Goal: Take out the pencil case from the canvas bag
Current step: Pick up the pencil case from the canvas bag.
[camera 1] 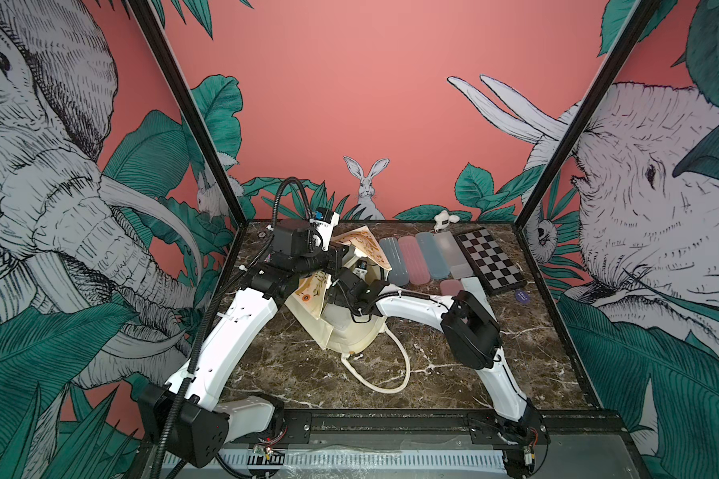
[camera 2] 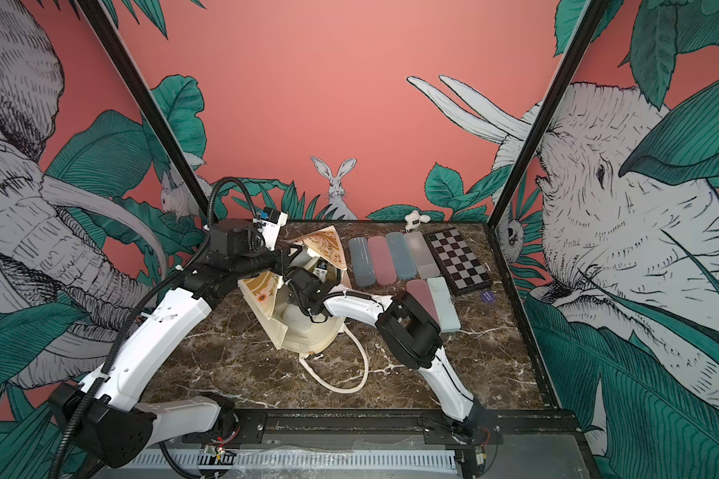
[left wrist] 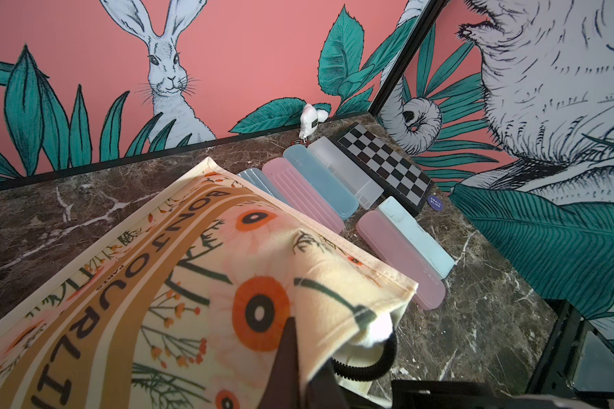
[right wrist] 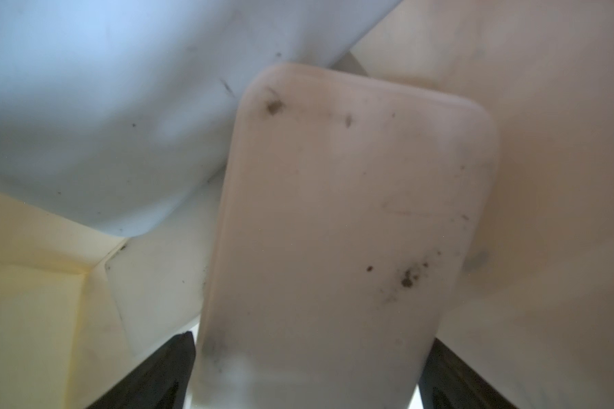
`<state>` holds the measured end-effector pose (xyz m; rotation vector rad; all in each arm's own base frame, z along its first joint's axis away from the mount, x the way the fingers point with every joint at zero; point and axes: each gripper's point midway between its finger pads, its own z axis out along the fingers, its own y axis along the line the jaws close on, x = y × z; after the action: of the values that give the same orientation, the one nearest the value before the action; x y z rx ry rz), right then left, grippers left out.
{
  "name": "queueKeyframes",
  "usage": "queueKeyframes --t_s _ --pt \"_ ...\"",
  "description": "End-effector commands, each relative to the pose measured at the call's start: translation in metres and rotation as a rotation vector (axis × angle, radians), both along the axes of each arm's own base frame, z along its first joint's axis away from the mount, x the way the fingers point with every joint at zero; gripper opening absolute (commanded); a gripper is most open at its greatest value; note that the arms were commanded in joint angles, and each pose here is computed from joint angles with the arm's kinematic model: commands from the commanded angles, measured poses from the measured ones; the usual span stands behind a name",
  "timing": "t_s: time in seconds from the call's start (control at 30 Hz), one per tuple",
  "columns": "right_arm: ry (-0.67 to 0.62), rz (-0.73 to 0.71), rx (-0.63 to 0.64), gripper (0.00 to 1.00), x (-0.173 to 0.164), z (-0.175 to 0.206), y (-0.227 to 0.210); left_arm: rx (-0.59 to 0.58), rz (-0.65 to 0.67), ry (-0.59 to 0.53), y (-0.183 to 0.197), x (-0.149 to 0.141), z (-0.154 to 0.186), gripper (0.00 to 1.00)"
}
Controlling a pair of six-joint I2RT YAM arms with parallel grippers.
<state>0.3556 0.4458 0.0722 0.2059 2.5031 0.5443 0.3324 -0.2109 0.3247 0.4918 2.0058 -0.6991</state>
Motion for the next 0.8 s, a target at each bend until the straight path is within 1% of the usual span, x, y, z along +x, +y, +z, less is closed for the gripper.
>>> queueKeyframes --t_s 0.0,0.1,0.27,0.47,0.77 --pt "0.036 -0.047 0.100 0.98 0.003 -0.008 0.013 -0.082 -0.054 -0.143 -0.010 -0.006 0.045 0.00" --pt "0.039 -0.058 0.079 0.98 0.005 -0.013 0.009 -0.083 -0.059 -0.141 -0.011 -0.007 0.044 0.00" --pt "0.048 -0.076 -0.065 0.98 0.006 -0.019 -0.008 -0.085 -0.061 -0.141 -0.011 -0.009 0.044 0.00" --pt "0.068 -0.054 -0.129 0.98 0.002 -0.024 -0.015 -0.074 -0.043 -0.152 -0.007 -0.009 0.046 0.00" --pt "0.004 -0.022 -0.225 0.98 -0.006 -0.002 -0.048 -0.026 0.051 -0.179 0.011 -0.005 0.050 0.00"
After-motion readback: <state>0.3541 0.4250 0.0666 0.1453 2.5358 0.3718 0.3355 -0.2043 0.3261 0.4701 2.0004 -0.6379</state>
